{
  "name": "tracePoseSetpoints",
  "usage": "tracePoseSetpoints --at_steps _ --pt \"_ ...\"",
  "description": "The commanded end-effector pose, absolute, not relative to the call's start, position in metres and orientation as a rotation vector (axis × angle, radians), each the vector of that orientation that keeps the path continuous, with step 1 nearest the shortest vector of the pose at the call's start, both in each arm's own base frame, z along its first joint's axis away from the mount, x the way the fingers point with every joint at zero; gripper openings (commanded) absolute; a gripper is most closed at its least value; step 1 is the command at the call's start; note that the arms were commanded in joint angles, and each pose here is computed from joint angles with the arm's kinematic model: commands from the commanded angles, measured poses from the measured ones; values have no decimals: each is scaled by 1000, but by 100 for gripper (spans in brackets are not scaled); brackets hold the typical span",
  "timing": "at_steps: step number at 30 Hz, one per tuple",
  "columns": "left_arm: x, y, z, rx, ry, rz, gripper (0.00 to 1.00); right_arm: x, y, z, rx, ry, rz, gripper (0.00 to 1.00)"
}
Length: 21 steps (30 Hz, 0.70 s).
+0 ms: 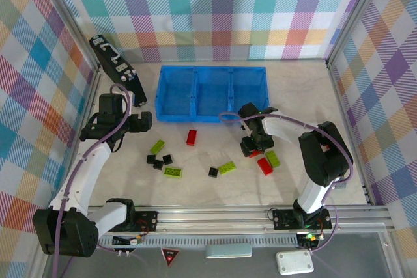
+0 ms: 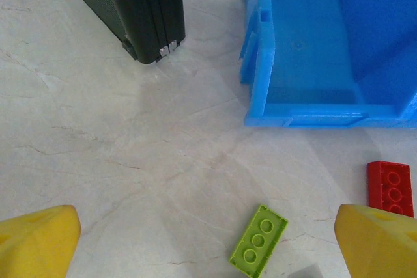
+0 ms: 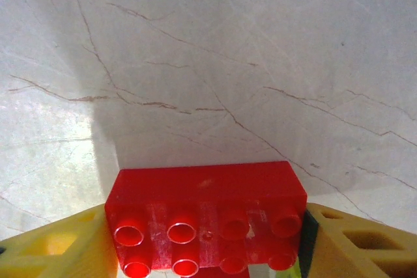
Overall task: Sort the legos into containers by color
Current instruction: Pick up the lego from the center of the table.
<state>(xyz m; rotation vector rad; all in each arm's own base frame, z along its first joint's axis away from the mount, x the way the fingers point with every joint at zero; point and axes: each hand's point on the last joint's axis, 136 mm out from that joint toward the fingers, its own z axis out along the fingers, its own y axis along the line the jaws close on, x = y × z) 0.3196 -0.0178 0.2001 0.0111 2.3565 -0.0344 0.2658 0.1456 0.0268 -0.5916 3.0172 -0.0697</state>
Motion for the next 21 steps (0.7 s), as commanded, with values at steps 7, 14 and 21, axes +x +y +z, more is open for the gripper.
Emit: tracePoseSetpoints --at_steps 7,14,21 --pt "319 -18 200 19 2346 -28 100 266 149 42 -597 2998 -53 63" --pt "318 -18 203 19 2332 -29 100 272 155 62 -567 2970 -17 64" --pt "318 -19 203 24 2333 -31 100 289 168 93 -494 2911 54 64"
